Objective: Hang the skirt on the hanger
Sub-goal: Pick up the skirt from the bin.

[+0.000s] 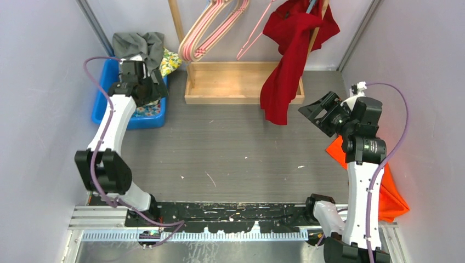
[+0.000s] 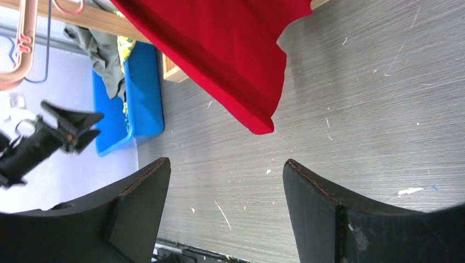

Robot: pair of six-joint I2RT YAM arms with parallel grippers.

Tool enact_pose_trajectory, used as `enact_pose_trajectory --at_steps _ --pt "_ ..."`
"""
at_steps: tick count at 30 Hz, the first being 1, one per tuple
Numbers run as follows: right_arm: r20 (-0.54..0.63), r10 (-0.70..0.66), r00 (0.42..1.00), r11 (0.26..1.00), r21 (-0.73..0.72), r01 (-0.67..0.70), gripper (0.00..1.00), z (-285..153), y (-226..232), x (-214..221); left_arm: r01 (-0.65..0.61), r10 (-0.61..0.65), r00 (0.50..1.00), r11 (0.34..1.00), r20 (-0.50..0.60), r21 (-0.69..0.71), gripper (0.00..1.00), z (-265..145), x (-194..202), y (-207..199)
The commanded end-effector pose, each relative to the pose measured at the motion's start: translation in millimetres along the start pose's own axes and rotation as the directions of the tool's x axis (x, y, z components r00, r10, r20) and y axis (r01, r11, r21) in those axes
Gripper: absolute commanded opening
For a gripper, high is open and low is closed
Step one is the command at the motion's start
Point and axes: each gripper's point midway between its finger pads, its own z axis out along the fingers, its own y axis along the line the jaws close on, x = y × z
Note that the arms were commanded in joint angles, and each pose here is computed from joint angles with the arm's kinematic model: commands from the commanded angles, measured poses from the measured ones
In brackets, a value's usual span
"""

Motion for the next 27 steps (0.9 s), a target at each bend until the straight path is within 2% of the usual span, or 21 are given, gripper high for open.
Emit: enact_pose_trajectory --at_steps 1,4,6,13,19,27 --pt "-0.001 -0.066 0.998 0.994 -0.088 0.065 0.79 0.3 18.1 1.9 -0.033 0.007 0.987 0.987 0.163 0.159 0.89 32.3 -53.8 -41.9" --pt "-0.026 -0.073 0.997 0.992 -0.105 0.070 0.78 6.9 21.3 4.0 -0.041 0.014 0.980 0.990 0.196 0.137 0.68 65.7 -70.3 -46.5" --pt "-0.039 -0.081 0.996 0.990 -0.117 0.076 0.78 10.0 24.0 5.2 -0.053 0.034 0.970 0.996 0.242 0.073 0.65 81.5 -88.5 -44.6" --pt "-0.091 -0.104 0.990 0.988 -0.123 0.092 0.78 25.6 20.8 15.4 -0.119 0.132 0.913 0.991 0.387 -0.057 0.73 124.2 -114.5 -50.0" --pt "-0.117 -0.099 0.988 0.988 -0.126 0.084 0.78 36.5 15.4 21.8 -0.154 0.179 0.905 0.983 0.386 -0.096 0.78 165.1 -121.7 -50.8" --pt "-0.140 -0.102 0.985 0.986 -0.145 0.082 0.77 44.6 16.8 26.9 -0.129 0.173 0.890 0.983 0.421 -0.130 0.80 190.2 -143.9 -46.5"
